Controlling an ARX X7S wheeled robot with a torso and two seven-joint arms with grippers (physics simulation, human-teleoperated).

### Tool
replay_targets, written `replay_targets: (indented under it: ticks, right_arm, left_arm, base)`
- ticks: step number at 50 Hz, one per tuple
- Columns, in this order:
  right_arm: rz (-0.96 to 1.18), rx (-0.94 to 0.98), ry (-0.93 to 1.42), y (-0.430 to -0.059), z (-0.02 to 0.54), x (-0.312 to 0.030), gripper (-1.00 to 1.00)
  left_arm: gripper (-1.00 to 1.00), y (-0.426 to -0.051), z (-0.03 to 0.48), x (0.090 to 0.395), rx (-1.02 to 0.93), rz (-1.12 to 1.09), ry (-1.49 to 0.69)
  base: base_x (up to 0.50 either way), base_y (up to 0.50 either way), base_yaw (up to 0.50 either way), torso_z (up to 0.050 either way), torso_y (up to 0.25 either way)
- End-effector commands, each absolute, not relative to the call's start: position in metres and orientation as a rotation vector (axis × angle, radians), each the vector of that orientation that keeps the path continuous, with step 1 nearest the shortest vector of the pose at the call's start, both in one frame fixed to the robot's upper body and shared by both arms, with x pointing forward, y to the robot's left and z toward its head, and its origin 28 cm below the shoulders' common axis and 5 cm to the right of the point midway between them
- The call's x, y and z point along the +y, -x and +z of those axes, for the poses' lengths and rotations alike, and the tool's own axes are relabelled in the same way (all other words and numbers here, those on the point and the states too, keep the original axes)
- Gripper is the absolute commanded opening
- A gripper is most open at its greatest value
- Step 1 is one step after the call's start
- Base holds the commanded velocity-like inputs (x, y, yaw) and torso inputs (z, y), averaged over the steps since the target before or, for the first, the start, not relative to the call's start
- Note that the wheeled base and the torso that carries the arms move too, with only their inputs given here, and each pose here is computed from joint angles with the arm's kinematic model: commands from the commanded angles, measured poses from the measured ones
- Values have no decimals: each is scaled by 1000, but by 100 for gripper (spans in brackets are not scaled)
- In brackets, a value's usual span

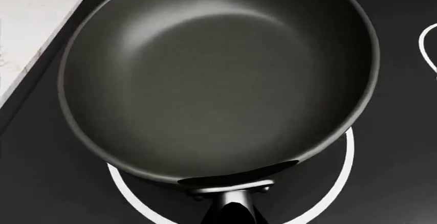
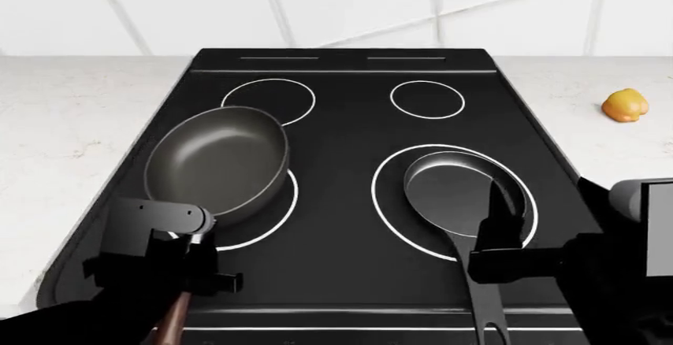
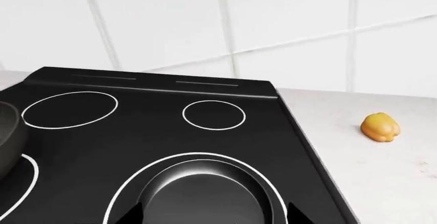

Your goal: Place both pans onto different burners. Then place the bell pepper and the fish on different pans.

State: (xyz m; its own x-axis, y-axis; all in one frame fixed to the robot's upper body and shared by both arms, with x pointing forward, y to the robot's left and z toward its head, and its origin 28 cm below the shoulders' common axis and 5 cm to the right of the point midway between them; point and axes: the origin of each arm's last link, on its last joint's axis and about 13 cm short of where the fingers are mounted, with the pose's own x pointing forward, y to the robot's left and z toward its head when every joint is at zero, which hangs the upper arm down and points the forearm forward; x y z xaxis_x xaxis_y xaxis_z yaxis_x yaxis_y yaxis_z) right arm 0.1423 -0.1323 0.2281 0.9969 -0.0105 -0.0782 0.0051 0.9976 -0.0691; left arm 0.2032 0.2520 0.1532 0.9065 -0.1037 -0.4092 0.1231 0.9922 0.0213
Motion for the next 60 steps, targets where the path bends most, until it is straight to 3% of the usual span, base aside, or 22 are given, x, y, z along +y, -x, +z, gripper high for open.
replay_targets:
  ticks: [1,23,24,37,49,60]
  right_arm:
    - [-5,83,67,-143,226,-132,100]
    - [-2,86,51,-144,223,-135,100]
    - [-3,86,50,-144,223,-135,100]
    - [2,83,49,-145,224,-134,100]
    - [1,81,47,-145,224,-134,100]
    - [1,77,47,-144,224,-134,100]
  left_arm:
    - [-100,-206,150,253,407,19,-61]
    - [-100,-204,144,249,427,5,-52]
    - [100,-204,144,249,427,4,-51]
    - [100,-204,157,253,386,19,-61]
    - [100,-192,224,252,153,12,-77]
    - [100,-188,250,254,65,23,-93]
  base:
    - [0,0,0,0,0]
    - [0,0,0,0,0]
    - [0,0,0,0,0]
    - [0,0,0,0,0]
    - [0,0,0,0,0]
    - [0,0,0,0,0]
